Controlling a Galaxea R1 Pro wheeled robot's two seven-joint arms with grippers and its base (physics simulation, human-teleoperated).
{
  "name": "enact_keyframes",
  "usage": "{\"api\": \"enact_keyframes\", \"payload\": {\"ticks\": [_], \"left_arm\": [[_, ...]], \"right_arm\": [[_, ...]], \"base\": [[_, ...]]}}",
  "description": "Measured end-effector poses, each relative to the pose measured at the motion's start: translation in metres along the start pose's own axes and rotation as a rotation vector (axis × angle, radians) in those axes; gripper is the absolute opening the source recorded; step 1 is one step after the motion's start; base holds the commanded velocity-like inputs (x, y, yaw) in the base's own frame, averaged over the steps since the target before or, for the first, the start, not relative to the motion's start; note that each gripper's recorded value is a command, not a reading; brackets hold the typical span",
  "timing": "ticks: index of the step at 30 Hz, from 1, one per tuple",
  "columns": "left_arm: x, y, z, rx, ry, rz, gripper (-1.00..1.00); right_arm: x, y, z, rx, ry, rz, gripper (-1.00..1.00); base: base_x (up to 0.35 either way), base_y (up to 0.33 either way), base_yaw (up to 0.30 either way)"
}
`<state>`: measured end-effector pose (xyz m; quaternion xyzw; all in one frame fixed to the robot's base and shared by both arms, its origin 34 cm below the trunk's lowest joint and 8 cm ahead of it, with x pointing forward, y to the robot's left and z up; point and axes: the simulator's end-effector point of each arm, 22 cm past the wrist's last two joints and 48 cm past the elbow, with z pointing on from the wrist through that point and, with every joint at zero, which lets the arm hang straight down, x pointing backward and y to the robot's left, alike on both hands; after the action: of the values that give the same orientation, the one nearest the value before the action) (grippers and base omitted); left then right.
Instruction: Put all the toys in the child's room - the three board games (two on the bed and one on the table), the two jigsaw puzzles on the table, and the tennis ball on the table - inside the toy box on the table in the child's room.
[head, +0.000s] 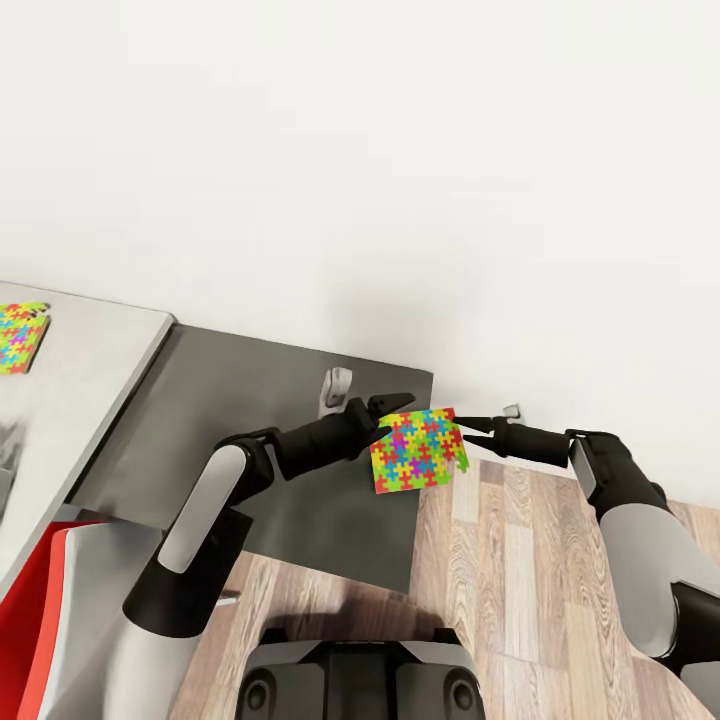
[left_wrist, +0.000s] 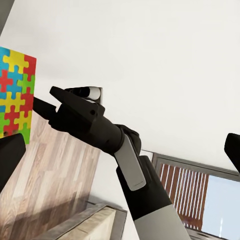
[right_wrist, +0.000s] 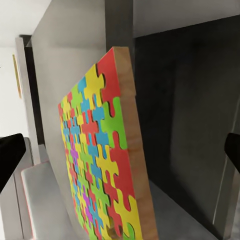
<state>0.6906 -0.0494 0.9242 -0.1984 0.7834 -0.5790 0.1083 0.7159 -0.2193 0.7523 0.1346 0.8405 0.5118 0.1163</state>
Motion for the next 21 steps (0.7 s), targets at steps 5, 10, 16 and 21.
{"api": "enact_keyframes", "payload": {"ticks": [5,10,16,21], "left_arm": [[0.0,0.0002,0.0,-0.001,0.0,0.0,1.0],[-0.0001,0.0003,0.0001,-0.002,0.0,0.0,1.0],[0.0,0.0001,0.0003,-0.001,-0.001,0.0,1.0],[0.0001,-0.0002,0.0002,-0.001,0.0,0.001,1.0]], "right_arm": [[0.0016,0.0005,0.0015,-0.004,0.001,0.004,1.0],[0.0031,0.0005,0.0024,-0.005,0.002,0.006,1.0],[0.0048,0.0001,0.003,-0.006,0.003,0.009,1.0],[0.0052,0.0,0.0032,-0.006,0.004,0.01,1.0]], "base": [[0.0,0.0,0.002],[0.0,0.0,0.0],[0.0,0.0,0.002],[0.0,0.0,0.08]]}}
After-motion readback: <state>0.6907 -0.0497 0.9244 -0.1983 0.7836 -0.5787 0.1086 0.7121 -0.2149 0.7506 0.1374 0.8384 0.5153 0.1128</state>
